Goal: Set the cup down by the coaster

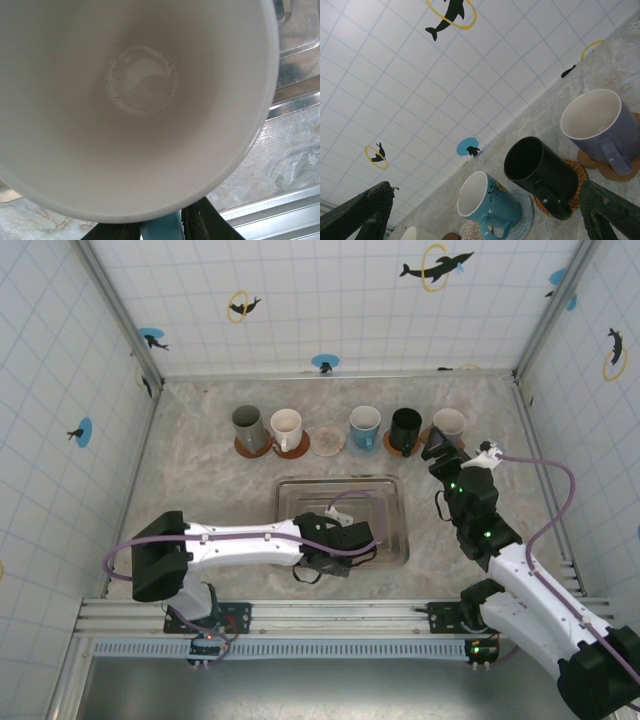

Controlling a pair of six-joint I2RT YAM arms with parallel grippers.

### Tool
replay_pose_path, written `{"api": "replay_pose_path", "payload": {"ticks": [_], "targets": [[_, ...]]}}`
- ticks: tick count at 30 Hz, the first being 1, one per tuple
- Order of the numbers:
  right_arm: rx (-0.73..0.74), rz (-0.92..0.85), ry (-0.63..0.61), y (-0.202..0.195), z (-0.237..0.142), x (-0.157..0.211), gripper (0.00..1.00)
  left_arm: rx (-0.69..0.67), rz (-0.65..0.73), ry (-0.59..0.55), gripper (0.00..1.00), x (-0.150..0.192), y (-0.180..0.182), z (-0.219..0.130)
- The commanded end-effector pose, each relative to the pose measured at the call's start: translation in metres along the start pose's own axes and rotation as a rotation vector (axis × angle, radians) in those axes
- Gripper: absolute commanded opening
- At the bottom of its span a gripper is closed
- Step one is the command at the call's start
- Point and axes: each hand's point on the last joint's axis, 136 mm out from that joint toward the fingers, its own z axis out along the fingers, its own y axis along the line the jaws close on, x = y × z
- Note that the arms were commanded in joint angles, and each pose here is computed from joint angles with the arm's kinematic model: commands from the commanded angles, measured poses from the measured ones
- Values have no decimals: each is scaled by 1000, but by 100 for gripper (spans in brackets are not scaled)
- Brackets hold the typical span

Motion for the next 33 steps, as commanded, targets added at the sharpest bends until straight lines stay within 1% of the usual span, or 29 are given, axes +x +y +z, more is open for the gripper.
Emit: {"api": "replay_pose_path", "payload": {"ticks": [1, 8, 14, 22, 33], "targets": [[-21, 14, -33, 6, 2, -9, 98, -37, -23, -7, 22, -1, 10, 4], [-19, 14, -30, 5, 2, -8, 98, -51, -25, -14, 14, -3, 13, 2], [-13, 13, -30, 4, 3, -8, 98, -71, -24, -23, 0, -5, 17, -2], [-9, 9, -27, 2, 3, -7, 98, -68, -23, -39, 0, -9, 16, -7], [-9, 10, -23, 2, 4, -7, 98, -46, -40, -92, 0, -18, 17, -19]]}}
